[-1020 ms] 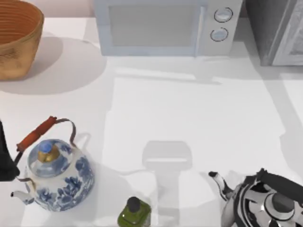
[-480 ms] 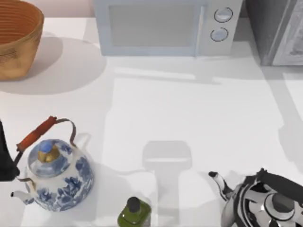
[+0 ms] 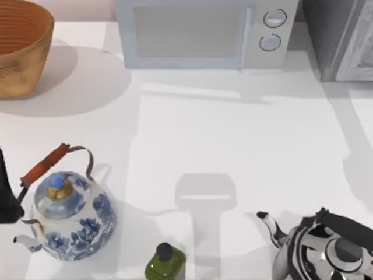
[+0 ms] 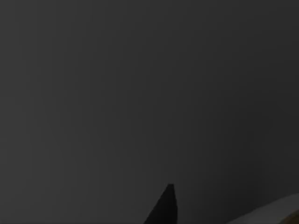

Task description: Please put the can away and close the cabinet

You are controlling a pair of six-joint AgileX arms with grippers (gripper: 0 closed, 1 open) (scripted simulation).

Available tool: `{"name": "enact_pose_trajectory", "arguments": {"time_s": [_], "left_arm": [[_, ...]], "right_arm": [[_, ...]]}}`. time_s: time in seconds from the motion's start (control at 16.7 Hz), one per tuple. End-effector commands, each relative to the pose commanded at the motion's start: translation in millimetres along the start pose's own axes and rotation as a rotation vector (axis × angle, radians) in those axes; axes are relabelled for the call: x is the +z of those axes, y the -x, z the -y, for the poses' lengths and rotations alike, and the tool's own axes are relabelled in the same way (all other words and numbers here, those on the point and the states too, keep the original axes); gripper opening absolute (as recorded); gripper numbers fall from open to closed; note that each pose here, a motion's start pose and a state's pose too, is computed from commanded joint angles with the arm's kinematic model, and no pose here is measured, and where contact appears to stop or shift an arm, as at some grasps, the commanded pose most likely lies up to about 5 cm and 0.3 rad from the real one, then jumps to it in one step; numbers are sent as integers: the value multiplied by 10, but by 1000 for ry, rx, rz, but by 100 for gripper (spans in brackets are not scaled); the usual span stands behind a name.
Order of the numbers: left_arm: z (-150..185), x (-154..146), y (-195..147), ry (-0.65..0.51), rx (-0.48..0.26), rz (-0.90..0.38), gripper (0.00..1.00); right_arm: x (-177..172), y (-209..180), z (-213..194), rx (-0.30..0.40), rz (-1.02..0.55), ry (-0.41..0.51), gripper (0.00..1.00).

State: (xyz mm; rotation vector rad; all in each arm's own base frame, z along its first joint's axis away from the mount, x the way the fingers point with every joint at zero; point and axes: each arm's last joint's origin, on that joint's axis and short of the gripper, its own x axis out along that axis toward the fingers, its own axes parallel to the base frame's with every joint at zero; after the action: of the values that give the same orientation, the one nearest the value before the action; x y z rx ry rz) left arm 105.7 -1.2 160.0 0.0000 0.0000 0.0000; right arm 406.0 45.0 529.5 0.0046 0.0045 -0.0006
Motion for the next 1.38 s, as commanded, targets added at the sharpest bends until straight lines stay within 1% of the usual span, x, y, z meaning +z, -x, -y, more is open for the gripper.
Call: {"name": "enact_pose_trajectory", "arguments": {"time_s": [0.3,0.36,0.9,1.02,1.2,1.38], "left_arm": [[0,0,0,0,0,0,100],[0,0,0,0,0,0,100],[0,0,0,0,0,0,100],[0,0,0,0,0,0,100],[0,0,0,0,0,0,100],[0,0,0,0,0,0,100]], "right_arm": [[0,0,0,0,0,0,98],[0,0,0,0,0,0,100],[0,1,-8,2,0,0,100],[34,60,-6,-3,4,0,100],[154,306,15,-22,19,-2,100],[259,723,69,-51,36,-8,100]]}}
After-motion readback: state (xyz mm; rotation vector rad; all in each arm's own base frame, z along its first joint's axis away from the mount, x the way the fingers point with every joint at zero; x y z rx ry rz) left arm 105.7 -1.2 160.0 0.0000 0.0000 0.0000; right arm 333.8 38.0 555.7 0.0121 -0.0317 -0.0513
